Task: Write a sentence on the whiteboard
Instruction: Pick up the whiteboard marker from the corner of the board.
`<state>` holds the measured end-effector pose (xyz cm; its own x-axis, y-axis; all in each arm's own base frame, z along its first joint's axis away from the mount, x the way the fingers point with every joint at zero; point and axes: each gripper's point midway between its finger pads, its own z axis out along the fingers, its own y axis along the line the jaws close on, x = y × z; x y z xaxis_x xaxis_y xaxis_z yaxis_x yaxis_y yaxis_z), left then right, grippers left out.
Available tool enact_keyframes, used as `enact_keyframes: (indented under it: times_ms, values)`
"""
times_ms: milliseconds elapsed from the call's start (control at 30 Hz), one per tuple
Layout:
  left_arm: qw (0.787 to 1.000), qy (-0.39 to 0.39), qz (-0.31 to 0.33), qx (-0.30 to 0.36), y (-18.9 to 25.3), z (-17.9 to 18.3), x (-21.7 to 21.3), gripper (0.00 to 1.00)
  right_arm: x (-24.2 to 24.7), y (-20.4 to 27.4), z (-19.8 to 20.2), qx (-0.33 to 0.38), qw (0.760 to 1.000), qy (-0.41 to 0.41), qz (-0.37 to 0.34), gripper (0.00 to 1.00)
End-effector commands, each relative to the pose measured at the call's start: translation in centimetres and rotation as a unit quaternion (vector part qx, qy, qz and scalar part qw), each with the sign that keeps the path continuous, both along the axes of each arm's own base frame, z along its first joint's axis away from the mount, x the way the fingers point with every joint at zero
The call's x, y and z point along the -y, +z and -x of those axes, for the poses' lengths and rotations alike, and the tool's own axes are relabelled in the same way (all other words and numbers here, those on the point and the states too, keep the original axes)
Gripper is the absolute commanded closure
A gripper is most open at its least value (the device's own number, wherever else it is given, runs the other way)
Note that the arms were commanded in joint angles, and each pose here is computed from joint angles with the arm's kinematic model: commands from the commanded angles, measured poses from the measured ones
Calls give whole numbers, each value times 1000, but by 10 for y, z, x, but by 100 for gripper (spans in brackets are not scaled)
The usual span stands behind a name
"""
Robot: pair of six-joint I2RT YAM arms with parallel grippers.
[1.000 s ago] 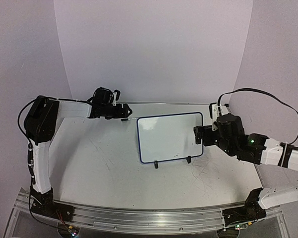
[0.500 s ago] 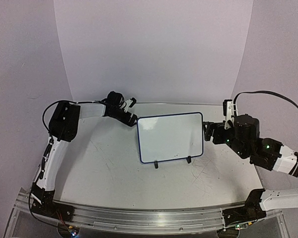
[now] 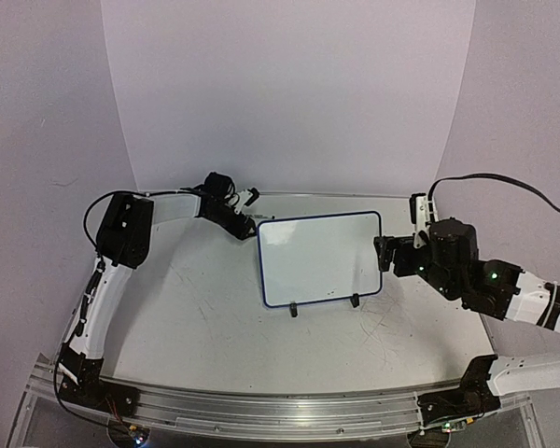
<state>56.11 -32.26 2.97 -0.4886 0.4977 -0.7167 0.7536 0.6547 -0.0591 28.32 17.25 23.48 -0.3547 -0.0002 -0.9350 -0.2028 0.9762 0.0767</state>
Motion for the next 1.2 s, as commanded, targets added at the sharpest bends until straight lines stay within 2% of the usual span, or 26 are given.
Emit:
enact_keyframes:
  times_ms: [0, 200, 533, 833, 967, 1167]
  values:
    - [999, -6, 25, 41, 71, -2, 2, 22, -11, 12, -6, 3, 1000, 6, -13, 2]
    - [996, -6, 56, 65, 95, -22, 5, 20, -17, 11, -10, -5, 1000, 8, -20, 2]
    - [994, -29, 76, 79, 64, -50, 17, 1, -23, 13, -11, -12, 999, 10, -41, 2]
    - [990, -56, 113, 58, 30, -53, 26, 1, -29, 15, -13, -21, 998, 13, -53, 2]
    - [991, -58, 110, 49, 21, -50, 25, 1, -32, 16, -14, -23, 998, 15, -53, 2]
    - [995, -59, 77, 13, 5, -30, 14, 13, -35, 16, -15, -26, 998, 20, -54, 2]
